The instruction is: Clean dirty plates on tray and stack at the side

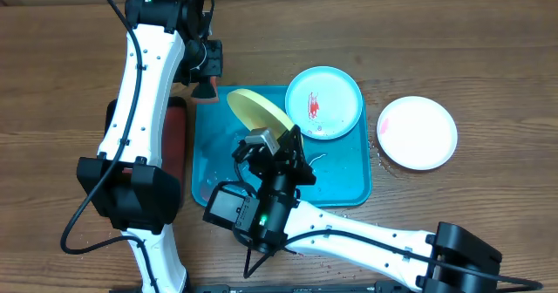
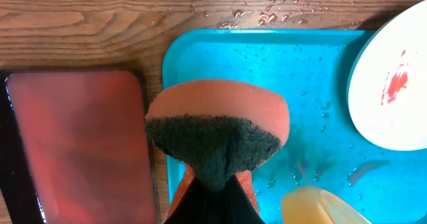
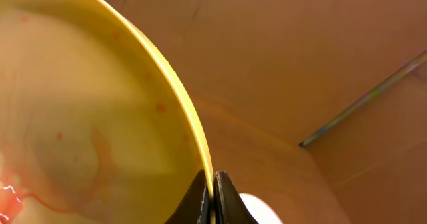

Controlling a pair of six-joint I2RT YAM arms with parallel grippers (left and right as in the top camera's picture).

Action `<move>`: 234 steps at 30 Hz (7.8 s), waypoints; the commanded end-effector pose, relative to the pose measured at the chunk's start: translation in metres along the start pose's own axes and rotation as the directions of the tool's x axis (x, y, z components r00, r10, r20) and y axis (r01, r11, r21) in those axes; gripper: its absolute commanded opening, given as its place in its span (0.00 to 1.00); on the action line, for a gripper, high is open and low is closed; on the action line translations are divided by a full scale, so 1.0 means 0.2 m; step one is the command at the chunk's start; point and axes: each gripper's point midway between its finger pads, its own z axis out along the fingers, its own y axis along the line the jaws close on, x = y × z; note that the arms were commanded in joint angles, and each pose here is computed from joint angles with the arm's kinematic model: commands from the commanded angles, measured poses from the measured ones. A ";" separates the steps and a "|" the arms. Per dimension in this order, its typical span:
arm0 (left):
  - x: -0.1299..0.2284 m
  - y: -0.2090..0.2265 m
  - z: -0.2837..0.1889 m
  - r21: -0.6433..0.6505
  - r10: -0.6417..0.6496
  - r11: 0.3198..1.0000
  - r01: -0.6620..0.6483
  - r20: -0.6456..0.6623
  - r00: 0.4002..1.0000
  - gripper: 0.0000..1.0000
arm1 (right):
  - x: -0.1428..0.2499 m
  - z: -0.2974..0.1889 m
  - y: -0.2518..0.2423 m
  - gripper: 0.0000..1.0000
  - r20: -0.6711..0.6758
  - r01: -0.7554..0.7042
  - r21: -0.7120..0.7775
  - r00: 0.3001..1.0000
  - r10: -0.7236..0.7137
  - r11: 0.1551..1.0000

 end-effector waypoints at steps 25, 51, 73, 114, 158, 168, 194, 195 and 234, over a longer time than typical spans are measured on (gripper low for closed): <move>-0.01 0.01 -0.02 -0.010 -0.018 1.000 0.018 0.020 1.000 0.04 | 0.05 -0.02 0.07 0.04 -0.110 -0.047 -0.128 0.993 0.033 0.991; 0.24 0.11 -0.63 0.003 -0.050 0.999 0.051 0.214 0.976 0.04 | 0.82 0.76 -0.74 0.04 -0.862 -0.786 0.241 0.096 0.498 0.569; 0.21 0.07 -0.35 0.026 -0.065 0.998 0.062 0.154 0.986 0.04 | 1.61 0.80 -0.83 0.56 -0.812 -0.557 0.552 -0.188 0.553 0.621; 0.20 0.00 -0.34 0.041 -0.035 0.999 0.029 0.161 0.986 0.04 | 1.11 0.81 0.23 0.24 -0.952 -0.754 0.071 0.144 0.270 0.653; 0.18 0.00 -0.34 0.041 -0.036 0.999 0.029 0.175 0.984 0.04 | 1.00 0.60 0.55 0.06 -0.831 -0.587 -0.527 0.506 -0.229 0.614; 0.20 -0.08 -0.20 0.052 0.002 0.999 -0.010 0.137 0.991 0.04 | 1.05 0.49 0.54 0.04 -0.978 -0.702 -0.174 0.207 -0.037 0.691; 0.45 -0.52 0.74 0.223 0.155 0.963 -0.152 0.003 0.988 0.04 | 1.04 0.45 0.57 0.04 -0.977 -0.695 -0.179 0.210 -0.041 0.696; 0.44 -0.53 0.75 0.215 0.158 0.965 -0.151 -0.015 0.987 0.04 | 1.05 0.44 0.57 0.04 -0.977 -0.694 -0.179 0.209 -0.043 0.698; 0.30 -0.25 0.85 -0.240 0.059 0.967 -0.082 -0.102 0.993 0.04 | 1.05 0.44 0.56 0.04 -0.977 -0.688 -0.181 0.210 -0.045 0.702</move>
